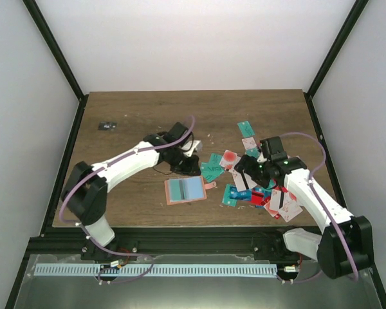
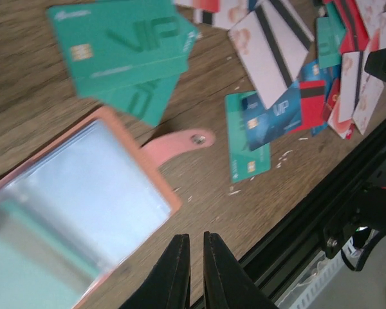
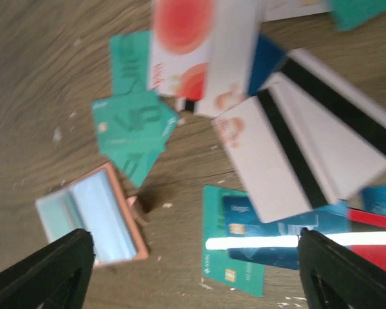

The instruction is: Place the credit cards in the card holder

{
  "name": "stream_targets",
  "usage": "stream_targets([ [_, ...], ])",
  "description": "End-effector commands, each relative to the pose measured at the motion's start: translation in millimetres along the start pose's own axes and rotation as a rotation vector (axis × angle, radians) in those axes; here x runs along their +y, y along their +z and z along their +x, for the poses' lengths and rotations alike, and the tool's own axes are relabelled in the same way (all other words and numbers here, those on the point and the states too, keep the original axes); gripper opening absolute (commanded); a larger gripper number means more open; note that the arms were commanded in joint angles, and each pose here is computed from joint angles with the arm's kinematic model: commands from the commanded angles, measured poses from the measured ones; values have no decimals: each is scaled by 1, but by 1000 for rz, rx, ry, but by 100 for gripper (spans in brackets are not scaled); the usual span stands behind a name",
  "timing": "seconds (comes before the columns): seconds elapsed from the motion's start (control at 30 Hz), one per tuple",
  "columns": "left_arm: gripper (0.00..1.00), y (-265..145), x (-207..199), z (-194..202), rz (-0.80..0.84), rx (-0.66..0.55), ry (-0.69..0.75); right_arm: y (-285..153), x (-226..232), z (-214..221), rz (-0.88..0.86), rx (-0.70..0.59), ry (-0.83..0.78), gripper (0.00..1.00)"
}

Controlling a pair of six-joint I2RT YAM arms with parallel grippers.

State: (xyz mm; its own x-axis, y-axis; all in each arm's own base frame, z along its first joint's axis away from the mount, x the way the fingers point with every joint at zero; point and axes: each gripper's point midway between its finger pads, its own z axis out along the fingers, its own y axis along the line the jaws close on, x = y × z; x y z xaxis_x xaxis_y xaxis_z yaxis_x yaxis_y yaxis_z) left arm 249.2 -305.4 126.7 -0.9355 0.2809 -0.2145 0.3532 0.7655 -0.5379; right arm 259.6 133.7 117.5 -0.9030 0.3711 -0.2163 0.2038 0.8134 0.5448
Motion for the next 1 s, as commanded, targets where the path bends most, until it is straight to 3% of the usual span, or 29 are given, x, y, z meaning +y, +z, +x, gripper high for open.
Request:
stream_targets([
  [0.0, 9, 19, -29, -17, 42, 15, 86, -17, -54, -8, 244, -97, 91, 92],
  [0.27, 9, 61, -47, -27, 37, 105, 162, -12, -85, 1, 373, -74, 193, 100],
  [0.57, 9, 110, -65, -48, 70, 150, 221, 15, -56, 4, 127, -1, 158, 100],
  [0.97, 8, 152, -65, -76, 64, 132, 193, 35, -72, -42, 27, -27, 144, 84],
])
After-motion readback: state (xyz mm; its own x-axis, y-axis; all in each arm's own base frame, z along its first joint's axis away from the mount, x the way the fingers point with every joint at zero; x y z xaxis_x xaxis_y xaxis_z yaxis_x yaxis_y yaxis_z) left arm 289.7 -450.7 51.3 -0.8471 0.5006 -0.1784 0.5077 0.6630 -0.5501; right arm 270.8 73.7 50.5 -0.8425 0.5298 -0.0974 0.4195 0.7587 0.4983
